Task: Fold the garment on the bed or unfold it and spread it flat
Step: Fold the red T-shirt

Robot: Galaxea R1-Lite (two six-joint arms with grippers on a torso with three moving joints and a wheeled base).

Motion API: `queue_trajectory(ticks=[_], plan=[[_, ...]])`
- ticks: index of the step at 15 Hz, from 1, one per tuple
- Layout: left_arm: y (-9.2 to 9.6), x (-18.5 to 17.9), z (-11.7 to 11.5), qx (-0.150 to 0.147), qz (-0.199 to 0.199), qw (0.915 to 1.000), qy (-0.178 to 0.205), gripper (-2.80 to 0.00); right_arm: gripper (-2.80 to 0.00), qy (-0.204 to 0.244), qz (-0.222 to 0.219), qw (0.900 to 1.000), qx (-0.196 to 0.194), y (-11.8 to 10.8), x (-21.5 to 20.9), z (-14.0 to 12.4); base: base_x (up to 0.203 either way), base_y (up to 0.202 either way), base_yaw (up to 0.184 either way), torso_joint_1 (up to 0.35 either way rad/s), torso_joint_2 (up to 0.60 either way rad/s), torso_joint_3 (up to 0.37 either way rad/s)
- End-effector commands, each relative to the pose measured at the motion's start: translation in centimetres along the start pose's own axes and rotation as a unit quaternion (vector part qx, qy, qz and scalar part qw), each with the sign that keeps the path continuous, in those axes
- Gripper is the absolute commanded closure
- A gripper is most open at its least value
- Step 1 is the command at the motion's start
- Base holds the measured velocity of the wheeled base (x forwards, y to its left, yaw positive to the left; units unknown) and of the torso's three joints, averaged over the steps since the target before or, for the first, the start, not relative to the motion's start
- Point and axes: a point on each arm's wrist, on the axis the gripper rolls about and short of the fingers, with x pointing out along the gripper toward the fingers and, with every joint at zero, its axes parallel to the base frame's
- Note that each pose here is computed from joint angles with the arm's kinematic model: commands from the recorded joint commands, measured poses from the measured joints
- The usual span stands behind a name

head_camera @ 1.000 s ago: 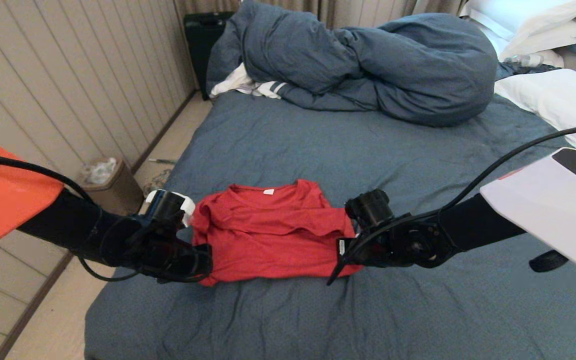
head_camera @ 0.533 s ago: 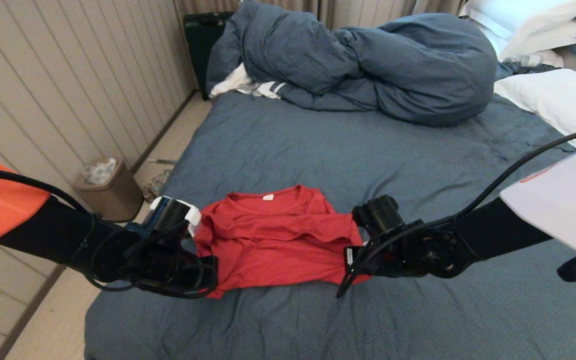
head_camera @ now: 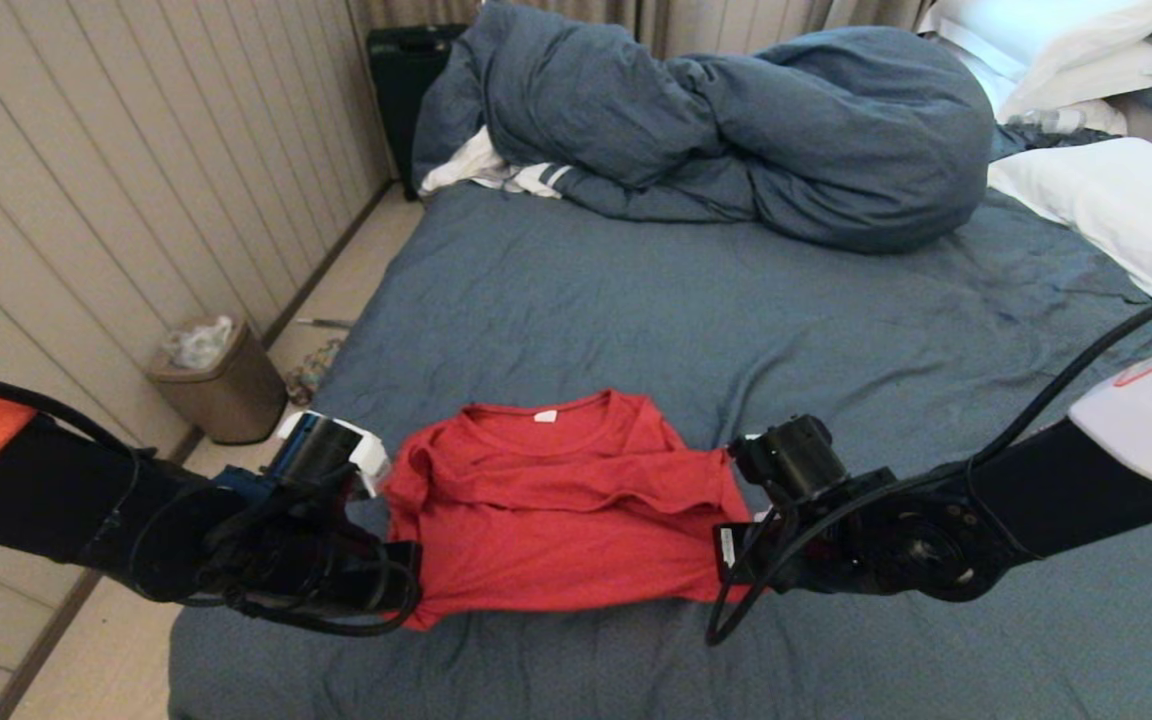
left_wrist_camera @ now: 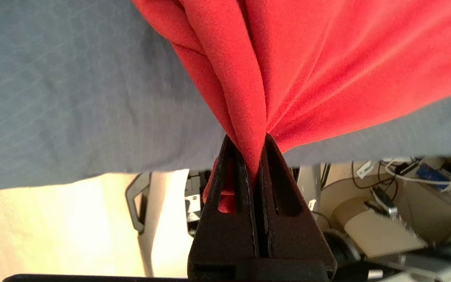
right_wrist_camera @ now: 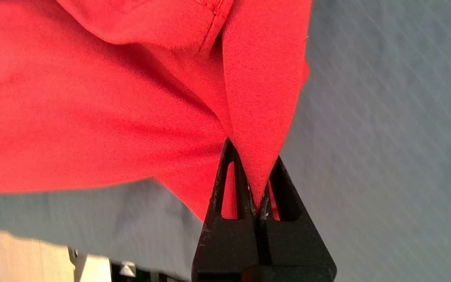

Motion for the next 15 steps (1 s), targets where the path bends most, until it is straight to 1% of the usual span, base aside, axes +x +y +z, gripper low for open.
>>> queue_trajectory(ticks=[1,3,5,6,8,10,11,12,13,15], plan=[[0.0,-1.7,-0.6,0.007,-0.009,0.9999,-0.013,0.00,0.00,-0.005,0.005,1.000,-0.003,0.0,-1.2,-0.4,0.000,0.000,0.000,0.000,0.00,0.000],[0.3,-2.5,-2.0,0.025,-0.016,0.9995,-0.002,0.00,0.00,0.005,0.007,1.000,-0.013,0.0,-1.8,-1.4,0.000,0.000,0.000,0.000,0.00,0.000],[0.6,-2.5,-3.3,0.035,-0.026,0.9988,0.021,0.00,0.00,0.018,0.004,1.000,-0.018,-0.2,-2.0,-2.6,0.000,0.000,0.000,0.000,0.00,0.000],[0.5,-2.2,-3.9,0.039,-0.029,0.9982,0.034,0.00,0.00,0.026,0.002,0.999,-0.020,-0.3,-2.1,-3.1,0.000,0.000,0.000,0.000,0.00,0.000],[-0.2,-1.6,-4.7,0.052,-0.035,0.9966,0.053,0.00,0.00,0.040,-0.005,0.999,-0.022,-0.7,-2.0,-4.0,0.000,0.000,0.000,0.000,0.00,0.000],[-0.3,-1.3,-5.2,0.057,-0.038,0.9959,0.059,0.00,0.00,0.044,-0.010,0.999,-0.023,-0.9,-1.9,-4.2,0.000,0.000,0.000,0.000,0.00,0.000],[-0.3,-1.2,-5.3,0.059,-0.041,0.9960,0.053,-2.38,-2.80,0.047,-0.010,0.999,-0.024,-0.9,-1.8,-4.4,0.000,0.000,0.000,0.000,0.00,0.000],[-0.2,-1.1,-5.5,0.063,-0.044,0.9959,0.047,-2.80,-2.80,0.046,-0.010,0.999,-0.023,-0.9,-1.7,-4.4,0.000,0.000,0.000,0.000,0.00,0.000],[-0.2,-1.1,-5.5,0.063,-0.044,0.9960,0.047,-2.80,-2.80,0.045,-0.009,0.999,-0.023,-0.9,-1.7,-4.4,0.000,0.000,0.000,0.000,0.00,0.000],[0.0,-1.4,-5.9,0.063,-0.042,0.9963,0.041,-2.80,-2.80,0.026,-0.001,0.999,-0.019,-1.1,-1.6,-4.7,0.000,0.000,0.000,0.000,0.00,0.000]])
